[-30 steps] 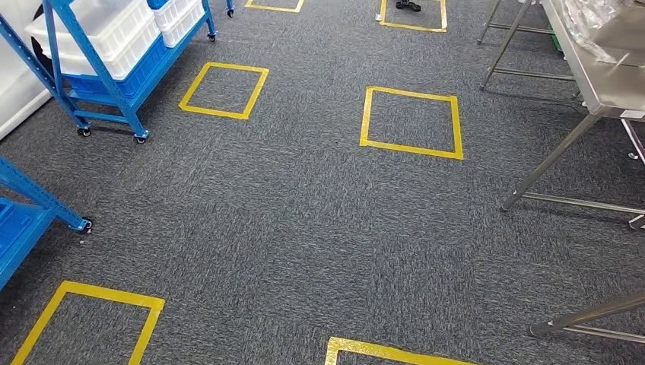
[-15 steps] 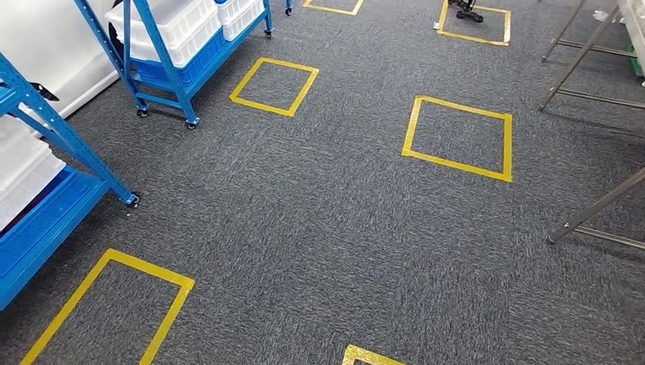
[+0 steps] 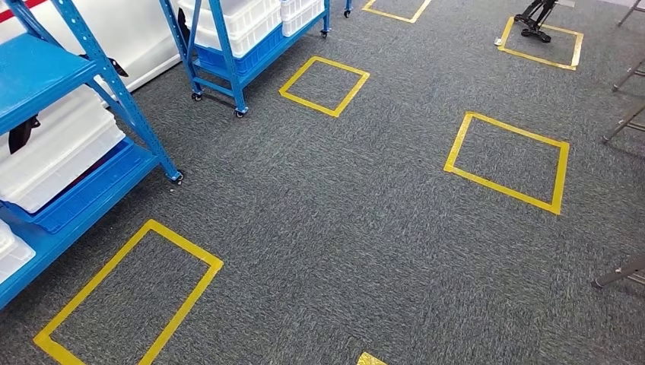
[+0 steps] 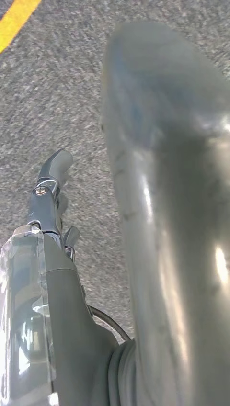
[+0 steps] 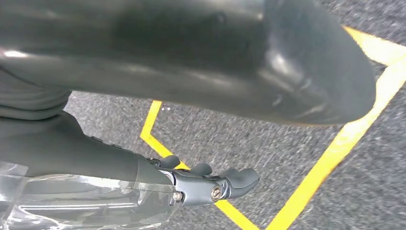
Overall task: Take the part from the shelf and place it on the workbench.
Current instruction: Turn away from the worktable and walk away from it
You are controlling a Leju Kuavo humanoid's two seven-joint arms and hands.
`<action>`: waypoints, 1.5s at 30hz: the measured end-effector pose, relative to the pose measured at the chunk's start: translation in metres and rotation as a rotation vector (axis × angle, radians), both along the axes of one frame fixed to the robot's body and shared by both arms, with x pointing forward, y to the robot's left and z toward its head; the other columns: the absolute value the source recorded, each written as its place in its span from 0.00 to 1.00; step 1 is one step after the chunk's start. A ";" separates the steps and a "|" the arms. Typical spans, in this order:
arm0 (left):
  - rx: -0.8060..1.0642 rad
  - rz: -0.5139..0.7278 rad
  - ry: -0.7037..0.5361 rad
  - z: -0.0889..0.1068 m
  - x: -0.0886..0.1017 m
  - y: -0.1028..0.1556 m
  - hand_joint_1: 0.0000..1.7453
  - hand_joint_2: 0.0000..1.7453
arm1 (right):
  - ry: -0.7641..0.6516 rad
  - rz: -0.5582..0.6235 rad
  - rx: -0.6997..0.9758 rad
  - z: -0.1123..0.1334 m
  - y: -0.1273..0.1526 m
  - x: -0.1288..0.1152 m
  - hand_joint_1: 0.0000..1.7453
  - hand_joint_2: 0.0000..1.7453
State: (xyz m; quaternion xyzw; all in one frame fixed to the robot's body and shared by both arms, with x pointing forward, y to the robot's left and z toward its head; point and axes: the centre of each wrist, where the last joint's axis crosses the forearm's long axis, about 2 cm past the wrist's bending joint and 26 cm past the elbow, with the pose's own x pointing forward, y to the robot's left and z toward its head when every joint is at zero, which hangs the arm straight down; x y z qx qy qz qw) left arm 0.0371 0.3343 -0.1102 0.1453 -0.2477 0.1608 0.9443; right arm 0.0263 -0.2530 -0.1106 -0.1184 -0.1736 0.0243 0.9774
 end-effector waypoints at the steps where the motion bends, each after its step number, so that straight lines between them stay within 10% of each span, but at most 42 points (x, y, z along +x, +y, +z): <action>1: 0.002 -0.001 -0.001 0.000 0.000 0.001 0.00 0.00 | -0.005 0.003 0.000 0.000 0.000 0.001 0.00 0.00; 45: 0.022 0.045 0.012 0.002 0.005 0.012 0.00 0.00 | 0.015 0.034 0.026 0.000 0.006 -0.003 0.00 0.00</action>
